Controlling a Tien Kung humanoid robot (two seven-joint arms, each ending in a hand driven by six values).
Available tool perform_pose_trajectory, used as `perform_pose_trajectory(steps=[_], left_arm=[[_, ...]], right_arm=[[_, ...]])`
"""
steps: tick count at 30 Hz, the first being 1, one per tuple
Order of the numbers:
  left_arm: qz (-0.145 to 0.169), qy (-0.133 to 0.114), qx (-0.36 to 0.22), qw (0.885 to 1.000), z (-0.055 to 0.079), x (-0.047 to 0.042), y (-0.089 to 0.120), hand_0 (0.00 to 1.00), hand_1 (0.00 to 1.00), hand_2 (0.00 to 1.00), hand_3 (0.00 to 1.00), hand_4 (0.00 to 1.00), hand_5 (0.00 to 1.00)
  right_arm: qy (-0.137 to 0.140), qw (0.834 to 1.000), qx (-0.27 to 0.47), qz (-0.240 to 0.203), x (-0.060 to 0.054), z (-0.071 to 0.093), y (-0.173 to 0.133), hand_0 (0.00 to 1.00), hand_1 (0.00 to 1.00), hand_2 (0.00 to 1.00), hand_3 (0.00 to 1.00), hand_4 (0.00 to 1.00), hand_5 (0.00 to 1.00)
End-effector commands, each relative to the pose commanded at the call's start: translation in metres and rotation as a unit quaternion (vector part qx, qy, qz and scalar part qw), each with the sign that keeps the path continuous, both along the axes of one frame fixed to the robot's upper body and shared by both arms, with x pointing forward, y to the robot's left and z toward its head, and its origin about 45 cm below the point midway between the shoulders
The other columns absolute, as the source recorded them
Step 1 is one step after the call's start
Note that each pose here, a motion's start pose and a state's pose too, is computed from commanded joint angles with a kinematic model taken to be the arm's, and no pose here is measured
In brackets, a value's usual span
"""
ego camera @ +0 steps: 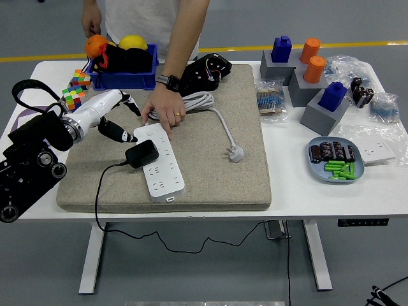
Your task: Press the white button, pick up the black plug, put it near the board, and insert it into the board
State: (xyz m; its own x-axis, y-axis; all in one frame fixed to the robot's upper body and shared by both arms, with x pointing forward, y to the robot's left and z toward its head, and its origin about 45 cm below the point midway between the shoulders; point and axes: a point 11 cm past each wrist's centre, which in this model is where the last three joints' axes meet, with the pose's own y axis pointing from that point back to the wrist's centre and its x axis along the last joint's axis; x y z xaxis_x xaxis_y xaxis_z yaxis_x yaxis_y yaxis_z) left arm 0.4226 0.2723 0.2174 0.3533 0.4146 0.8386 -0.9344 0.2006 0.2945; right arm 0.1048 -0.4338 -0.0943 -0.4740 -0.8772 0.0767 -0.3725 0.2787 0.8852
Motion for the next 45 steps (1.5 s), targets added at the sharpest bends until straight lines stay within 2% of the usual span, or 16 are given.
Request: perform_pose_trajectory(steps=[5, 7, 17, 18, 23, 24, 45], left_arm=[[0.0, 0.003, 0.002, 1.0, -0.014, -0.0031, -0.003, 0.673, 0.755, 0.55, 0.561, 0.73, 0.002], [-0.001, 0.002, 0.001, 1.0, -0.018, -0.0039, -0.005, 0.644, 0.727, 0.522, 0.549, 0.691, 0.002], [-0.001, 0.012, 0.002, 1.0, -0.029, -0.0045, -0.013, 0.628, 0.71, 0.508, 0.51, 0.72, 0.002], [-0.002, 0.013, 0.002, 1.0, -0.029, -0.0045, -0.013, 0.615, 0.705, 0.503, 0.998, 0.821, 0.002], [-0.006, 0.015, -0.003, 1.0, -0.029, -0.0051, -0.017, 0.615, 0.705, 0.503, 0.998, 0.821, 0.002], [-0.007, 0.017, -0.003, 1.0, -0.03, -0.0052, -0.019, 0.6, 0.701, 0.495, 0.369, 0.804, 0.002], [-0.023, 0.037, -0.022, 0.999, -0.043, -0.0088, -0.044, 0.606, 0.693, 0.482, 0.358, 0.827, 0.002]], right_arm=[[-0.002, 1.0, 0.0, 0.002, 0.002, 0.0, 0.001, 0.78, 0.608, 0.625, 0.626, 0.719, 0.466], [-0.003, 1.0, 0.0, 0.002, 0.003, 0.0, 0.001, 0.779, 0.608, 0.625, 0.625, 0.719, 0.465], [-0.001, 1.0, 0.001, 0.003, 0.002, 0.0, 0.002, 0.779, 0.608, 0.625, 0.625, 0.718, 0.463], [-0.001, 1.0, 0.001, 0.003, 0.002, 0.0, 0.002, 0.779, 0.608, 0.625, 0.625, 0.718, 0.463], [-0.002, 1.0, 0.001, 0.003, 0.002, 0.0, 0.001, 0.779, 0.608, 0.625, 0.625, 0.718, 0.463], [-0.002, 1.0, 0.001, 0.003, 0.002, 0.0, 0.001, 0.779, 0.608, 0.624, 0.626, 0.718, 0.463], [-0.003, 1.0, 0.002, 0.005, 0.004, 0.0, 0.003, 0.779, 0.608, 0.624, 0.625, 0.718, 0.462]])
